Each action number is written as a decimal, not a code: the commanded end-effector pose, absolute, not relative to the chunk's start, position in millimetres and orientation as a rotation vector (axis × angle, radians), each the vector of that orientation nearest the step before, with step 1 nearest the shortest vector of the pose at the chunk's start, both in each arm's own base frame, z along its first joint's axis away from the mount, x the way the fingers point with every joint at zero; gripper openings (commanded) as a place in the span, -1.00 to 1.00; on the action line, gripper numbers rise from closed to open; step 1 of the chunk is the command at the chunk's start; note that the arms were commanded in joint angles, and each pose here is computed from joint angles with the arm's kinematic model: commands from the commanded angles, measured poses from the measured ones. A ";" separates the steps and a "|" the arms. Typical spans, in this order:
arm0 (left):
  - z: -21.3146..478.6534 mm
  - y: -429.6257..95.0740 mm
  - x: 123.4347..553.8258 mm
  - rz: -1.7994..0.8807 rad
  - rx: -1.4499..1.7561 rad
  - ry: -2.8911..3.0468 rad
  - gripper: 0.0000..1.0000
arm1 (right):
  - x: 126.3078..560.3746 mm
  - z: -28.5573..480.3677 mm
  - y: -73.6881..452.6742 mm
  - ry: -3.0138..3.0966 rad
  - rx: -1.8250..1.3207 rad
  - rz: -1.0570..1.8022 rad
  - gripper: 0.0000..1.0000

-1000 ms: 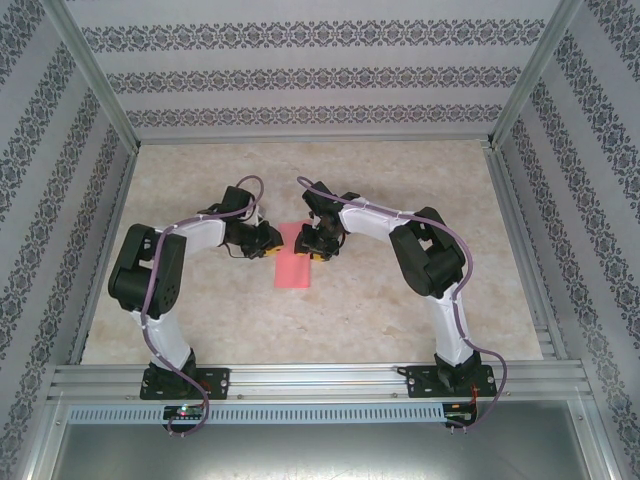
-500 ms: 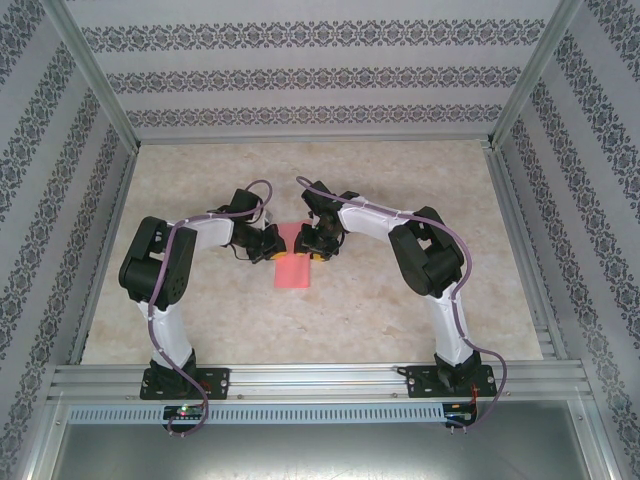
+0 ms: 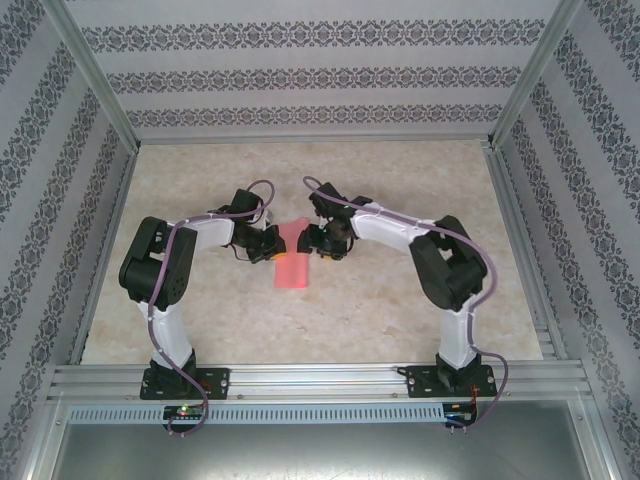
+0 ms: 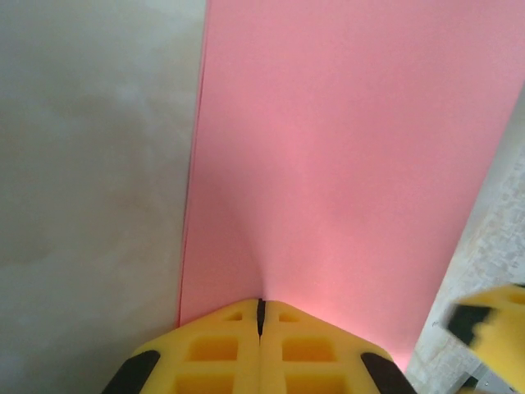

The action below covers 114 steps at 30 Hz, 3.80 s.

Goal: Fold a paper plane with a square sheet of paper (pick it up from the middle)
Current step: Hold the square sheet of paper at the center of the table, then fold the square sheet of paper in half at the center of the table.

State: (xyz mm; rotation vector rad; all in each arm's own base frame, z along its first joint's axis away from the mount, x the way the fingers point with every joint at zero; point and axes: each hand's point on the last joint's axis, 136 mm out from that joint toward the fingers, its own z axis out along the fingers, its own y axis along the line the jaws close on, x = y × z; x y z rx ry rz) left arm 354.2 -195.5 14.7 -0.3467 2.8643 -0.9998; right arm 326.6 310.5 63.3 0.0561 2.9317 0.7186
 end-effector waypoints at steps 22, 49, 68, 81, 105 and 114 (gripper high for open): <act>-58.8 -156.4 284.0 -0.659 -0.493 3.176 -1.00 | 341.1 21.3 353.4 2.944 0.023 0.774 -1.00; -74.5 -141.8 266.6 -0.558 -0.575 3.239 -1.00 | 356.2 55.1 357.4 2.791 -0.055 1.031 -1.00; -77.0 -139.1 257.4 -0.550 -0.553 3.259 -1.00 | 402.7 3.9 258.4 2.773 0.260 0.908 -1.00; -74.8 -139.6 259.8 -0.551 -0.546 3.256 -1.00 | 391.8 44.1 349.0 2.722 0.003 1.122 -1.00; -74.1 -141.5 258.6 -0.576 -0.541 3.247 -1.00 | 454.9 53.5 277.6 2.642 0.194 0.997 -1.00; -72.8 -142.6 265.1 -0.579 -0.539 3.226 -1.00 | 355.7 59.3 323.7 2.741 0.100 1.103 -1.00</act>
